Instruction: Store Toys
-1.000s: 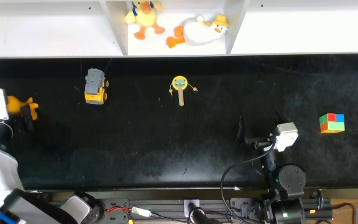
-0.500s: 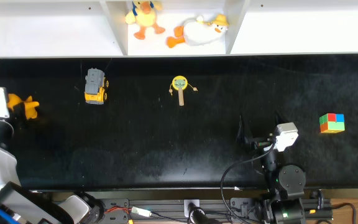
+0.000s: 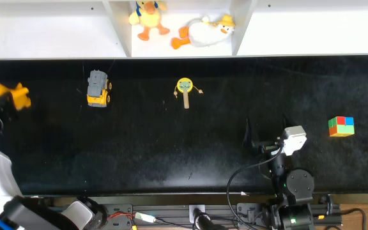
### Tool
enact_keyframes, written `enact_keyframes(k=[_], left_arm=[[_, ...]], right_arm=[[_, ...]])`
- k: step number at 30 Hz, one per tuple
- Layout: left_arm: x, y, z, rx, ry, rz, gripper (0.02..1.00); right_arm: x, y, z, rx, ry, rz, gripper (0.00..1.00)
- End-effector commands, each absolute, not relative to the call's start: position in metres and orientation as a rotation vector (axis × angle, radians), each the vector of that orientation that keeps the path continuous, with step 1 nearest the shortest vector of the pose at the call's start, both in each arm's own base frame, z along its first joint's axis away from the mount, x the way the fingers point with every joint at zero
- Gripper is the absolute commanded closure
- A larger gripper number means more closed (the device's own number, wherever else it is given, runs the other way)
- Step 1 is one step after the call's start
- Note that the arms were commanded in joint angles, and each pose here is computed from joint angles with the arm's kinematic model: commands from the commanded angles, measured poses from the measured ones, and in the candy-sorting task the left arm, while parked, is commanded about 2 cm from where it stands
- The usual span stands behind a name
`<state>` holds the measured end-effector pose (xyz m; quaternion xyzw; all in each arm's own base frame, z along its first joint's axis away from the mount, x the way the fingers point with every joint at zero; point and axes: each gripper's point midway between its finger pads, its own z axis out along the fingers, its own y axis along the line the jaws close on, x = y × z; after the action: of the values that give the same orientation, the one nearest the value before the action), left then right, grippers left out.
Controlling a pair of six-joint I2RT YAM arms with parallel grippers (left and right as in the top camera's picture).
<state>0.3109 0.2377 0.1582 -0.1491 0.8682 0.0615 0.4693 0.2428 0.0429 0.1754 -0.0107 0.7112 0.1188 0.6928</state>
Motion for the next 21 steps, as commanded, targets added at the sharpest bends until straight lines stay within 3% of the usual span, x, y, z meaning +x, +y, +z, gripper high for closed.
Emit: enact_keyframes(k=[1, 7, 21], left_arm=[[0.345, 0.222, 0.239, -0.301, 2.013, 0.135, 0.555], [0.382, 0.2, 0.261, -0.207, 1.962, 0.183, 0.546], [0.444, 0.216, 0.235, -0.202, 2.0, 0.164, 0.557]], right_arm=[[0.243, 0.044, 0.172, -0.027, 1.588, 0.265, 0.005], [0.243, 0.044, 0.172, -0.027, 1.588, 0.265, 0.005], [0.243, 0.044, 0.172, -0.027, 1.587, 0.265, 0.003]])
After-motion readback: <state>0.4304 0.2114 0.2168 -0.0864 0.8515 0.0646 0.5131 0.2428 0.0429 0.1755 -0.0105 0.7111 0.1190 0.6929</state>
